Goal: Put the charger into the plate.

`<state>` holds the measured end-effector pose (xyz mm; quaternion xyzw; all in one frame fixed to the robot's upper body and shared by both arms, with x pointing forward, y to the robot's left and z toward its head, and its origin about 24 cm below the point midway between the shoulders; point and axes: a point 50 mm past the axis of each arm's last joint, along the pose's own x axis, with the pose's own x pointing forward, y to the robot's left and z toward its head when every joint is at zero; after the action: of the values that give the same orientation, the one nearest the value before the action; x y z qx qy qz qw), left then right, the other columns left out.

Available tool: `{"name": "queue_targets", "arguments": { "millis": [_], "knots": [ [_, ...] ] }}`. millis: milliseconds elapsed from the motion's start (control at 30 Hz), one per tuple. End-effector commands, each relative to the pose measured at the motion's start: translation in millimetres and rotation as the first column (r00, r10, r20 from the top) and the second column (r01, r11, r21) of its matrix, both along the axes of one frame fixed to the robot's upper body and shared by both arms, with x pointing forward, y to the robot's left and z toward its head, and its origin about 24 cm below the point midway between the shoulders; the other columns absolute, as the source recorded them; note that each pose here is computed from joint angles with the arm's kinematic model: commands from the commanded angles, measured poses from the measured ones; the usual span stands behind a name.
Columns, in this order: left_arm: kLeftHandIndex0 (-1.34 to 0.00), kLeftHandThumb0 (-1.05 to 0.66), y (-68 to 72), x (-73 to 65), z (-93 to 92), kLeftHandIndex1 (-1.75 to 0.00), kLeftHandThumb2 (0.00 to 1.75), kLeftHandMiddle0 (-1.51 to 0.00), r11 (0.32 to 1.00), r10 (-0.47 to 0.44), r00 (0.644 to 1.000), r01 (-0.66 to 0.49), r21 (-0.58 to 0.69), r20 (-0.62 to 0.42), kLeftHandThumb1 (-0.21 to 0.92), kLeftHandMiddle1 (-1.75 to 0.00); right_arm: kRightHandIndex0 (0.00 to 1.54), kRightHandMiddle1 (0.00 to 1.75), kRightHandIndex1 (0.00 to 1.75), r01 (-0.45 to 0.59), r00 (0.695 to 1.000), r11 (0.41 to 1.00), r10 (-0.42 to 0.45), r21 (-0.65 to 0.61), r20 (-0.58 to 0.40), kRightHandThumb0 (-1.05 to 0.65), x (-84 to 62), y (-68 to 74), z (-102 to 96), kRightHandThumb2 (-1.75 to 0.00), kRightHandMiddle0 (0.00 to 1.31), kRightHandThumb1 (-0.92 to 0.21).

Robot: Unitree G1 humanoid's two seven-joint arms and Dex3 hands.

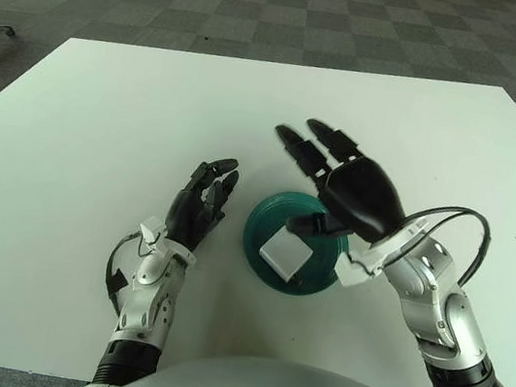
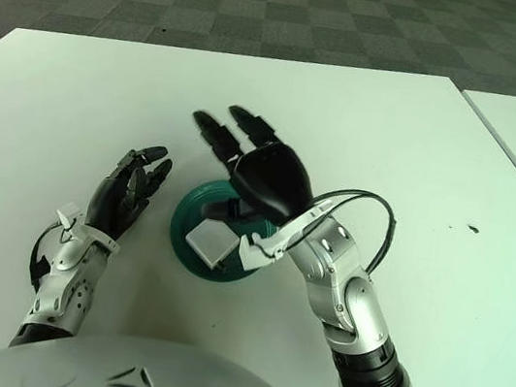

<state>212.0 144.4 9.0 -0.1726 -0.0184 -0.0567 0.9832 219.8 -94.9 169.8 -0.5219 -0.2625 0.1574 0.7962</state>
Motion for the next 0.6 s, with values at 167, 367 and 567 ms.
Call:
{"name": "queue_targets", "arguments": {
  "millis": [167, 367, 567],
  "knots": [
    [-0.27, -0.85, 3.1, -5.9, -1.2, -1.09, 0.59, -0.43, 1.000, 0.002, 1.000, -0.002, 0.008, -0.008, 0.92, -0.01, 0.00, 0.00, 0.00, 0.264, 0.934, 0.855, -0.111, 0.446, -0.340, -0.87, -21.1, -29.9, -6.6, -0.86, 0.00, -0.92],
    [-0.27, -0.85, 3.8, -8.9, -1.6, -1.09, 0.59, -0.43, 1.000, 0.003, 1.000, -0.003, 0.008, -0.008, 0.92, -0.01, 0.02, 0.01, 0.01, 0.496, 0.855, 0.591, -0.203, 0.636, -0.478, -0.83, 8.6, -81.7, -61.4, -0.93, 0.02, -0.92],
    [-0.27, -0.85, 5.5, -12.0, -2.6, -1.09, 0.59, -0.43, 1.000, 0.003, 1.000, -0.003, 0.008, -0.010, 0.92, 0.00, 0.09, 0.28, 0.02, 0.498, 0.867, 0.452, -0.250, 0.740, -0.431, -0.84, -10.8, -98.3, -82.7, -0.97, 0.00, -0.92]
  ]
}}
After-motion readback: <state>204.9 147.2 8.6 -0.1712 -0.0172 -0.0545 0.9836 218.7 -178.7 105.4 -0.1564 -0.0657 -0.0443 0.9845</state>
